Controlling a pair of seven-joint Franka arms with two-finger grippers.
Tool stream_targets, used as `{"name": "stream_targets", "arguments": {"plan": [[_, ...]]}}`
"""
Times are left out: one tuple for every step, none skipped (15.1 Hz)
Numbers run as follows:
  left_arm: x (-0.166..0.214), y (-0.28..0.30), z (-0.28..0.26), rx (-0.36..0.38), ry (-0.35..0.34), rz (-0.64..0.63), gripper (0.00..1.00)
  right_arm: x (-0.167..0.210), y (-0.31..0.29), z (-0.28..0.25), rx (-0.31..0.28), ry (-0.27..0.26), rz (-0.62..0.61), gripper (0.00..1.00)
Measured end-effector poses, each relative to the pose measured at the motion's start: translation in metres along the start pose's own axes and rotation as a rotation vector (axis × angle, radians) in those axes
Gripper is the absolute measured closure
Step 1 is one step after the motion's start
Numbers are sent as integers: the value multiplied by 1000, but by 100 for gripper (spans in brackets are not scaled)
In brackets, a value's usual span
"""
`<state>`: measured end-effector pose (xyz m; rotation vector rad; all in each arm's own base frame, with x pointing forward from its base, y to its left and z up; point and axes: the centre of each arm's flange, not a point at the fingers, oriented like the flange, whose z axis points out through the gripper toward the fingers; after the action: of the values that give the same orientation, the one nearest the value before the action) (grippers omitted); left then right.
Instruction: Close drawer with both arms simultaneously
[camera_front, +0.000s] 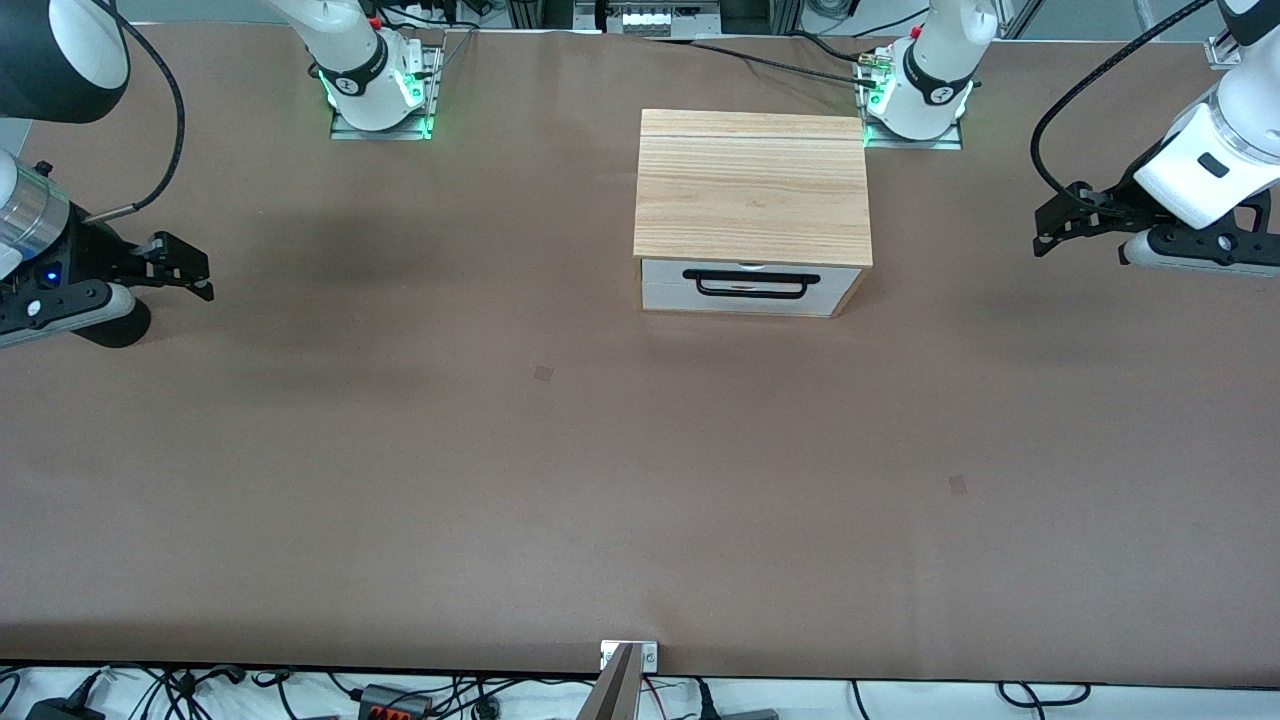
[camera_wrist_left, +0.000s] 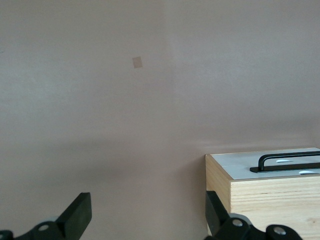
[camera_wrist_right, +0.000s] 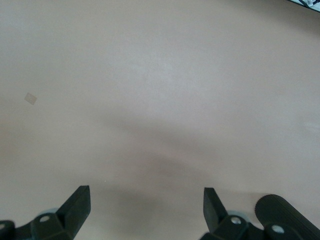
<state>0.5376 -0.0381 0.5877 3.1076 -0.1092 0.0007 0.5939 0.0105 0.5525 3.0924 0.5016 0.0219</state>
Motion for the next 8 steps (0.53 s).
{"name": "stream_targets", "arguments": {"plan": [[0, 0, 0, 0, 0, 0, 0, 0, 0, 0, 0, 0, 0, 0], [0, 0, 0, 0, 0, 0, 0, 0, 0, 0, 0, 0, -1, 0], [0, 0, 0, 0, 0, 1, 0, 0, 0, 0, 1, 0, 0, 0], [0, 0, 0, 0, 0, 1, 0, 0, -1, 0, 2, 0, 1, 0], [0, 1, 0, 0, -1, 1, 0, 0, -1, 0, 4, 0, 2, 0], [0, 1, 0, 0, -3, 1, 0, 0, -1, 0, 5, 0, 2, 0], [-1, 1, 0, 0, -6, 1, 0, 0, -1, 0, 6, 0, 3, 0], [-1, 1, 1, 0, -8, 1, 0, 0, -1, 0, 6, 0, 3, 0]]}}
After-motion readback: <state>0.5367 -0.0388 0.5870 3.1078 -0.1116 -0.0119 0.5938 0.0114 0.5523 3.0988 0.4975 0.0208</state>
